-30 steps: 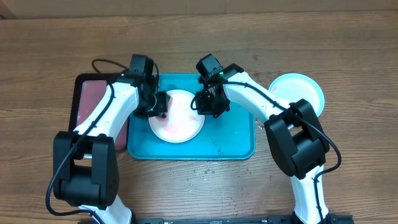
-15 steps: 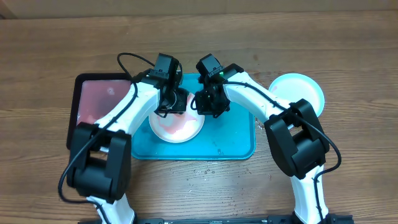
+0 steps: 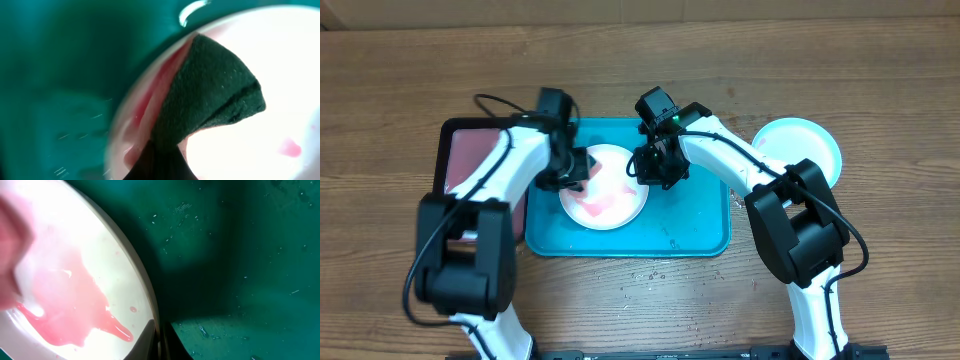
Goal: Clean dirty plates on tray and stack at the side
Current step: 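Scrub the white plate with the sponge while the right gripper holds it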
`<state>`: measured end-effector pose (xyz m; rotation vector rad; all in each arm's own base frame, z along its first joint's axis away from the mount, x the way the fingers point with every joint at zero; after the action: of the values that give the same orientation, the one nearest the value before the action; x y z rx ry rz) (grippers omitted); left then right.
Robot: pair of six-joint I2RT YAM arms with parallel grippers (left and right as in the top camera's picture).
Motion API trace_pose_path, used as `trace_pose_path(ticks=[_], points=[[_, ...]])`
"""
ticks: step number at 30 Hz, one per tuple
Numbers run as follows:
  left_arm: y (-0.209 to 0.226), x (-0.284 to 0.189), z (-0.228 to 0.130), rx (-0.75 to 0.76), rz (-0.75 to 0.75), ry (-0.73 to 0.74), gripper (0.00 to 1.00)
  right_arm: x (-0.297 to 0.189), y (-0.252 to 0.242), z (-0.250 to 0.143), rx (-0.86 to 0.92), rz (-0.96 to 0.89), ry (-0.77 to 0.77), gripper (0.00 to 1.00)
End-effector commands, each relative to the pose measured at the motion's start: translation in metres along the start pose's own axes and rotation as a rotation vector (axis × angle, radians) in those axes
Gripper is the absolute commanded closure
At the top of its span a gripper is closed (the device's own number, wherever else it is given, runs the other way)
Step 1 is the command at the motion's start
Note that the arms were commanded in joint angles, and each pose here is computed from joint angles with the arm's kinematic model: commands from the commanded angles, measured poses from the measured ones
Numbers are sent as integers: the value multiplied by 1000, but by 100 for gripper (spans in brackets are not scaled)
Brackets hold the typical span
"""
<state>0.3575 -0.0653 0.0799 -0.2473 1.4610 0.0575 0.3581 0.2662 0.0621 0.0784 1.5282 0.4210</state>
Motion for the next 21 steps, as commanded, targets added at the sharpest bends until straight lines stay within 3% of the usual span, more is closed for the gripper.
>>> trace_pose_path(ticks=[1,9,21], points=[[-3,-53,8,47,-51,-148,96,5,-2,-2,7,-10,9,96],[28,-97,12,34,19,-270,96,5,-2,-2,8,-10,9,96],[99,-64,35,49,128,-214,96,5,-2,-2,8,-11,9,96]])
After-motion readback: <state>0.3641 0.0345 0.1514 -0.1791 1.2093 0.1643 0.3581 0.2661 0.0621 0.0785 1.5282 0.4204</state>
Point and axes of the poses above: each gripper's point midway between its finger pads, its own x axis out along the fingers, its own y axis along the line the jaws close on, z = x × y, the point moved 5 cm from there along -x, back along the fingers, and after that the axes turned 4 degrees about -x, right-handed, at the moved point
